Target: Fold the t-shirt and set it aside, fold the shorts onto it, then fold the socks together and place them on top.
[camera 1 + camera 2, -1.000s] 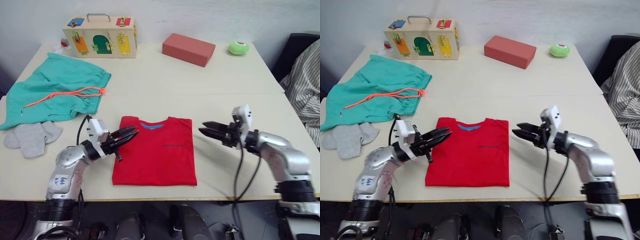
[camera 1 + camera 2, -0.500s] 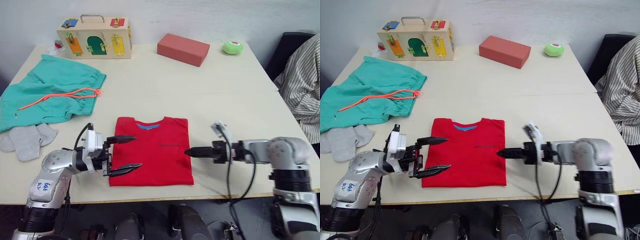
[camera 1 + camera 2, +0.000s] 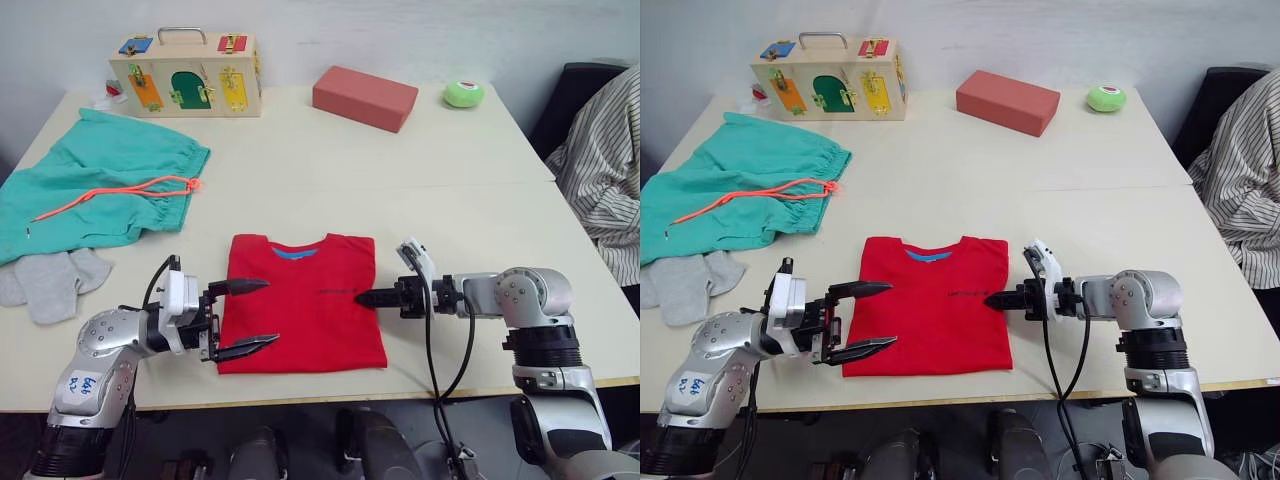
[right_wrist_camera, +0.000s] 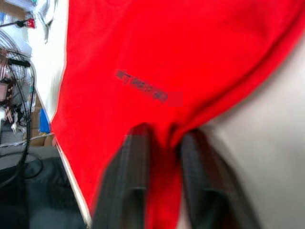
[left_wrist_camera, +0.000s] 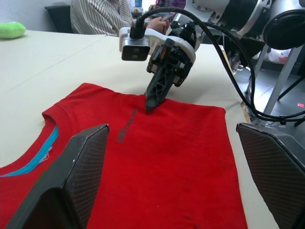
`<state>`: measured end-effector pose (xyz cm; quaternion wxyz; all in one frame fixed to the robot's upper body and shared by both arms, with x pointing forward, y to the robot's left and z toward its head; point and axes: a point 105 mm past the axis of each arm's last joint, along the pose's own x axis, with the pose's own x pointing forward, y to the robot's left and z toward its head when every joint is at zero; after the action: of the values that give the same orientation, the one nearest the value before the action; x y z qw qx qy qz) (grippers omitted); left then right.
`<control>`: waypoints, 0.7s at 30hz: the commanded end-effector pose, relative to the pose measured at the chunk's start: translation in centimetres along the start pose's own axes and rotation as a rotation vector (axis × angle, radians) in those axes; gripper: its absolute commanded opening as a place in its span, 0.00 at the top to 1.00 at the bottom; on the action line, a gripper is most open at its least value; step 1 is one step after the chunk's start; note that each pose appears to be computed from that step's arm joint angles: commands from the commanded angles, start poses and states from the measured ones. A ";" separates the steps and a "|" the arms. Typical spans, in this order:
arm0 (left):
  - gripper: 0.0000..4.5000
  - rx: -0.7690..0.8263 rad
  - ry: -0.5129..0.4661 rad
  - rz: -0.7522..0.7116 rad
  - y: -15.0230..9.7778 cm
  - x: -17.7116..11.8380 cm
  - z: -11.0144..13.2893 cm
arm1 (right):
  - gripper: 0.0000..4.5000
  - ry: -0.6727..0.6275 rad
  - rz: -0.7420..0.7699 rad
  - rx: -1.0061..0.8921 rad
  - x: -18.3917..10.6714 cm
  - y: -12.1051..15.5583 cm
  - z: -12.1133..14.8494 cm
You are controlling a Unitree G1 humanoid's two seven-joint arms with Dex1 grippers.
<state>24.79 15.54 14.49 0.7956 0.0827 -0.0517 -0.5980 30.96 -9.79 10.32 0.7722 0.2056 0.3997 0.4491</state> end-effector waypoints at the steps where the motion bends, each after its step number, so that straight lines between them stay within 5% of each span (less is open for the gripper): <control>1: 0.00 0.042 -0.018 0.013 0.3 -0.1 0.9 | 0.99 0.022 -0.051 0.049 -0.2 -1.5 -1.4; 3: 0.00 0.040 -0.019 0.013 0.3 0.0 0.9 | 0.99 0.014 -0.078 0.056 -1.0 -2.0 -1.4; 16: 0.00 0.007 -0.032 -0.034 0.7 0.9 0.5 | 0.99 -0.062 -0.607 0.007 -21.7 -10.3 -3.1; 21: 0.00 0.010 -0.031 -0.041 1.0 0.9 0.6 | 0.99 -0.031 -0.765 -0.013 -26.9 -12.3 -3.9</control>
<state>25.88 14.89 14.91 0.7848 0.0735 -0.0593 -0.6125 27.65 -36.91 11.20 0.8889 0.0773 0.4214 0.1622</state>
